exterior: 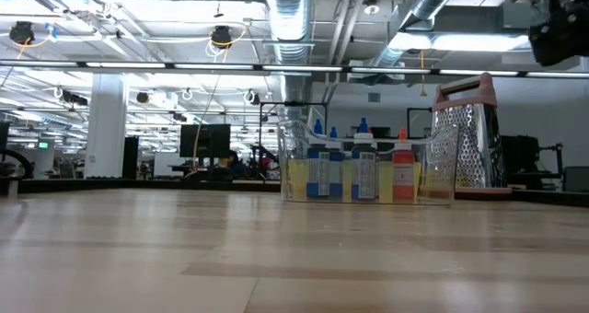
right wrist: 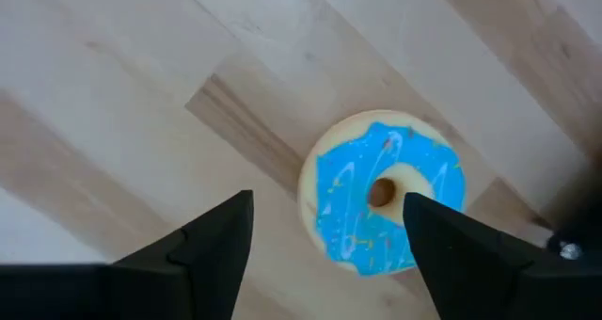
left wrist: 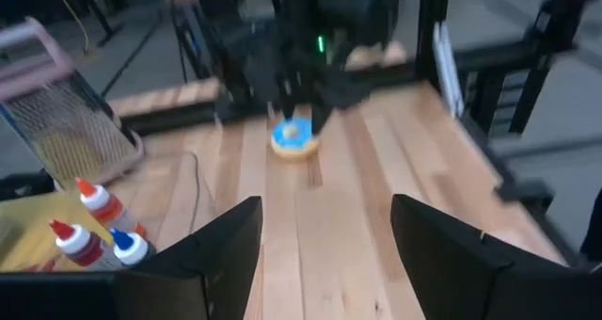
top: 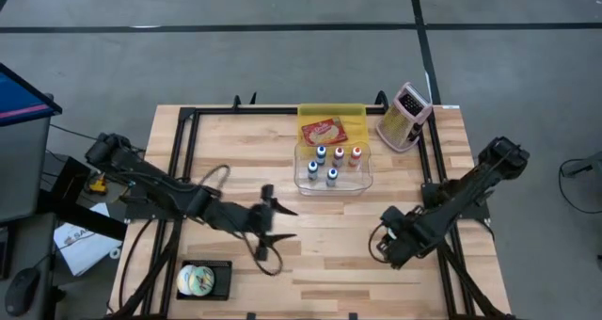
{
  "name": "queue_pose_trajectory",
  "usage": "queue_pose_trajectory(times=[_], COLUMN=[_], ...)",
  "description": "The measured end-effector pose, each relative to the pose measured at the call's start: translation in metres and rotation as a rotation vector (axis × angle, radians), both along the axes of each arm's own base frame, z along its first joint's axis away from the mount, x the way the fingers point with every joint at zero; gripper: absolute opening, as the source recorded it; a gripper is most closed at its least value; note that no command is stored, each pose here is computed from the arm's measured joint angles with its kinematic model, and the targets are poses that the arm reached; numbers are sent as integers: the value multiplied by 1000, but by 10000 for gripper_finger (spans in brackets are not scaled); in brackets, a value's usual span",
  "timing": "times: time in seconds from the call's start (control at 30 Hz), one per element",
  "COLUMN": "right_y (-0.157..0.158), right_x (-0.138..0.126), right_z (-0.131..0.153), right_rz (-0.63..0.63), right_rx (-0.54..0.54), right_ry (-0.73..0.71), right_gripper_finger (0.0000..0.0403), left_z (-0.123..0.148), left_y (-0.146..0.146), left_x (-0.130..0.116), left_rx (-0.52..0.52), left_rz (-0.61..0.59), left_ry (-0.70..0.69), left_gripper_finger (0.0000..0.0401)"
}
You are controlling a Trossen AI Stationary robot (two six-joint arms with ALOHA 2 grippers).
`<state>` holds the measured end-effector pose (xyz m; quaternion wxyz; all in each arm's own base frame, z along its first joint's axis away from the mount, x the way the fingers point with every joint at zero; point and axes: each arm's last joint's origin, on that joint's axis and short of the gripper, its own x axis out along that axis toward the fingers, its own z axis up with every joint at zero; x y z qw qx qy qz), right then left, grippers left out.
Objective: Pick & Place Food Item
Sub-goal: Put the blue donut into the black bin
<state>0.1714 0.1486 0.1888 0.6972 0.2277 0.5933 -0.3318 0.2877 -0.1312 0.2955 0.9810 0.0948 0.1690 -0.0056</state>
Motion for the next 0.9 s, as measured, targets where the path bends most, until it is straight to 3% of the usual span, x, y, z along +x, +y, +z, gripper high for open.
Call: queue_pose_trajectory(times=[0.13, 0.37, 0.9], right_y=[-2, -6, -13], right_x=[5, 0, -4], right_z=[-9, -37, -40], right_rz=[-2, -41, -70], right_rx=[-14, 86, 48], right_ry=[29, 0, 43], right_gripper_finger=[266, 266, 265], left_z=[6, 1, 1], left_y=[10, 18, 19], left_x=[-26, -56, -60], left_rx=[-74, -132, -136], left_rz=[-24, -70, -74], left_ry=[-119, -217, -231], left_gripper_finger=[233, 233, 233])
